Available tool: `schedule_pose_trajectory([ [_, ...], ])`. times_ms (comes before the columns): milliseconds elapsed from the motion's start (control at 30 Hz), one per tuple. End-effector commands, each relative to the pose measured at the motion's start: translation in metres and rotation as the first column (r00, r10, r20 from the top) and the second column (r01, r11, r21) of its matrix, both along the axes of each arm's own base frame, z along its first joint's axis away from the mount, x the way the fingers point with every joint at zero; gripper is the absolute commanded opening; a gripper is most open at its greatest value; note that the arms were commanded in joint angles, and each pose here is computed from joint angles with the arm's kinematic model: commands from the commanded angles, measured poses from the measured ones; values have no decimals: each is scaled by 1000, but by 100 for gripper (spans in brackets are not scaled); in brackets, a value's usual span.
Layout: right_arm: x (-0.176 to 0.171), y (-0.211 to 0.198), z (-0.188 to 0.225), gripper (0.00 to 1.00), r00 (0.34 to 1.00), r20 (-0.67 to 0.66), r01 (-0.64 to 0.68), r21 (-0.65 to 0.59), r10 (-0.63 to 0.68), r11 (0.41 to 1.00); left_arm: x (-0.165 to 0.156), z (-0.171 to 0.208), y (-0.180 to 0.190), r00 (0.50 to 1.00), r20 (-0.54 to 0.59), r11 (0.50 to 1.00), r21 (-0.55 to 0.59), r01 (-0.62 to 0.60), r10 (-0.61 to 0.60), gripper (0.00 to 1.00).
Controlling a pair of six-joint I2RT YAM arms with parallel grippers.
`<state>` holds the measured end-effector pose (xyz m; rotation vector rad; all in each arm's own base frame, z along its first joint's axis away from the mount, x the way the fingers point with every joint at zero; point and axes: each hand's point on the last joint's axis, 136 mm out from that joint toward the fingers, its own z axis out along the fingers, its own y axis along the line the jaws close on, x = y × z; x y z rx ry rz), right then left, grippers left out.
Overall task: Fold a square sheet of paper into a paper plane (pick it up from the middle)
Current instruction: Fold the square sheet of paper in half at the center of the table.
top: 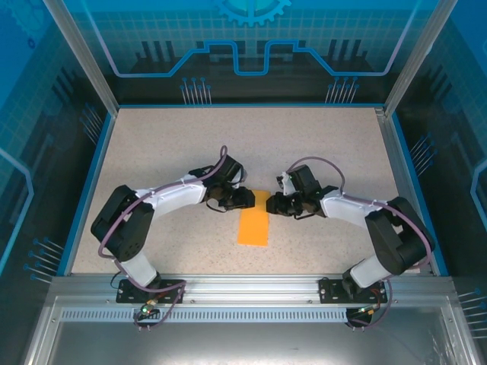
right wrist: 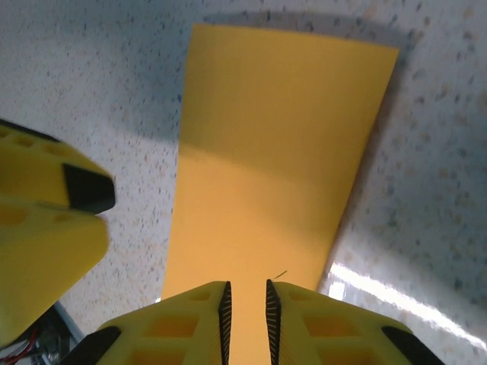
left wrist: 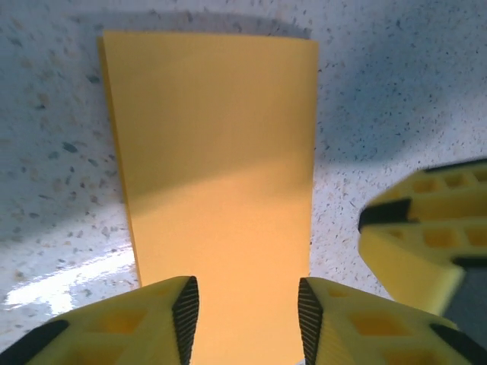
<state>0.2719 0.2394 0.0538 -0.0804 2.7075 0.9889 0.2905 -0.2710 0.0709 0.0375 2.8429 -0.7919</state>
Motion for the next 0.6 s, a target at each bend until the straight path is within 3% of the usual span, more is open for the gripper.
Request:
schedule_pose_trajectory([
  [0,16,4,-1,23,1000,29,-1,-27,2,1000,9,6,19,999,28,997,64,-41,40,50],
  [167,22,6,-10,23,1000,20,-1,-63,2,998,27,2,25,996,53,996,49,-70,68,58],
  [567,26,7,-31,22,1000,-12,-6,-121,5,993,49,-21,19,994,39,993,-77,-94,97,59],
])
